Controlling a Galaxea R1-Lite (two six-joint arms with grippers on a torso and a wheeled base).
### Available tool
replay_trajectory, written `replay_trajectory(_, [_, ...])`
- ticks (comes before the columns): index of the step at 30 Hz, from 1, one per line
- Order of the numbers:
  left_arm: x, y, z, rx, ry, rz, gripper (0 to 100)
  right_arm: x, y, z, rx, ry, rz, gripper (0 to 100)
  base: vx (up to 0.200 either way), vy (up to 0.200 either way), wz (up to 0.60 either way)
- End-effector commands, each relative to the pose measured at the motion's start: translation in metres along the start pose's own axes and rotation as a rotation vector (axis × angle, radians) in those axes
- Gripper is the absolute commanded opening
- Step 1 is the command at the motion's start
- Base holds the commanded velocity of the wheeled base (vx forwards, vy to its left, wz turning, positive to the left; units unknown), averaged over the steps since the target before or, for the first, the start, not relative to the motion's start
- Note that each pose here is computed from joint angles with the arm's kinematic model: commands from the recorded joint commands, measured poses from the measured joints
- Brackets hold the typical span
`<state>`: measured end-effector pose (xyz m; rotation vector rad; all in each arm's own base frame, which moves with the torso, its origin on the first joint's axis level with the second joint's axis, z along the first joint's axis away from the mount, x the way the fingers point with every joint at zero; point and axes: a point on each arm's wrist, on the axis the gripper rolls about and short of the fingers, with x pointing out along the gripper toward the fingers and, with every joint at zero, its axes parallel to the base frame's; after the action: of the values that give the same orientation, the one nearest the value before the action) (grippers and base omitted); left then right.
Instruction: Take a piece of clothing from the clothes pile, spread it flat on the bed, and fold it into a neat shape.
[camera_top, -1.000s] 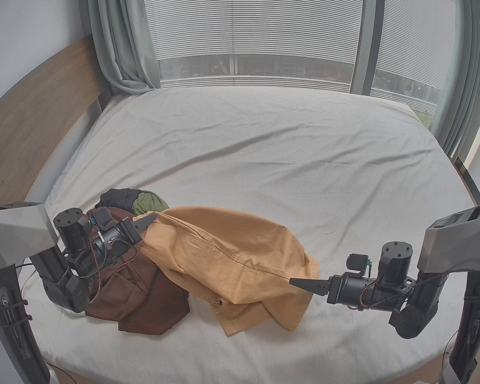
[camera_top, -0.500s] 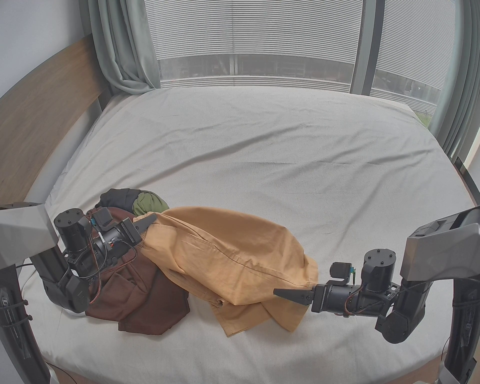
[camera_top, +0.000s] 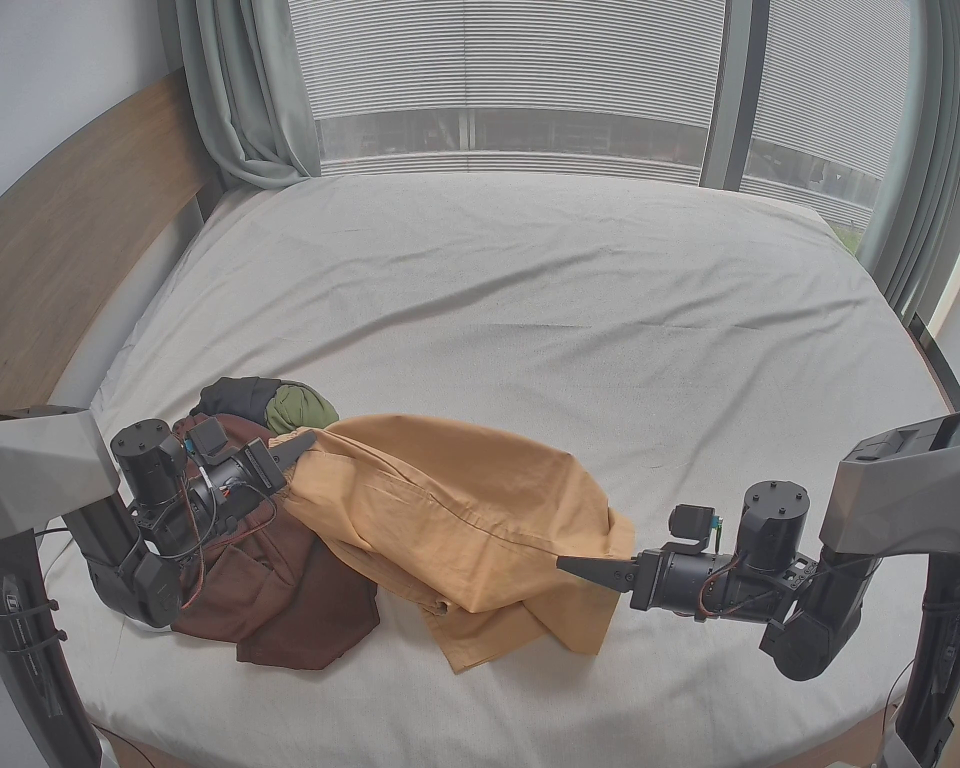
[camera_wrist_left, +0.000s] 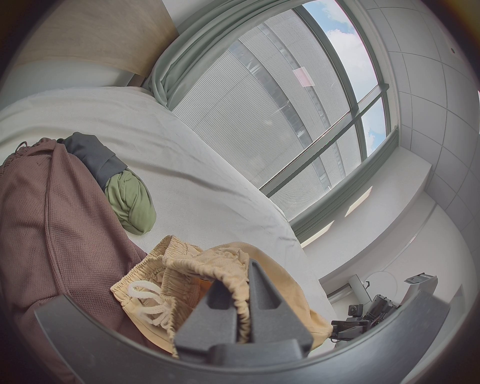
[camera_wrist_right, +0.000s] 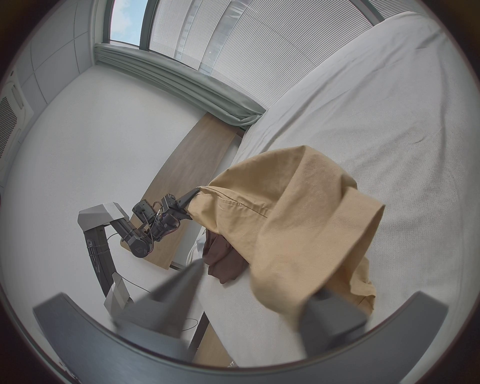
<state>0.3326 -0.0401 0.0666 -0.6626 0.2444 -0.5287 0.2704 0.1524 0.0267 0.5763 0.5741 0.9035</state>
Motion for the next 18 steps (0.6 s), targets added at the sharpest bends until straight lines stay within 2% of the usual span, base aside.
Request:
replay_trajectory(1, [0.0, 0.001, -0.001, -0.001, 0.002, 0.001, 0, 0.0, 0.0, 0.001, -0.003, -0.004, 0.003, 0, 0.0, 0.0, 0.0])
replay_trajectory(10, [0.0, 0.001, 0.0, -0.002, 0.001, 0.0, 0, 0.0, -0.01, 0.001, 0.012, -0.008, -0.024, 0, 0.0, 0.0, 0.0])
replay_trajectory(15, [0.001, 0.003, -0.002, -0.004, 0.006, 0.004, 0, -0.014, -0.006, 0.023, -0.013, -0.09, -0.035, 0, 0.0, 0.0, 0.0])
replay_trajectory(18, [0.002, 0.004, -0.003, -0.005, 0.007, 0.007, 0, -0.017, -0.011, 0.025, -0.007, -0.101, -0.048, 0, 0.0, 0.0, 0.0])
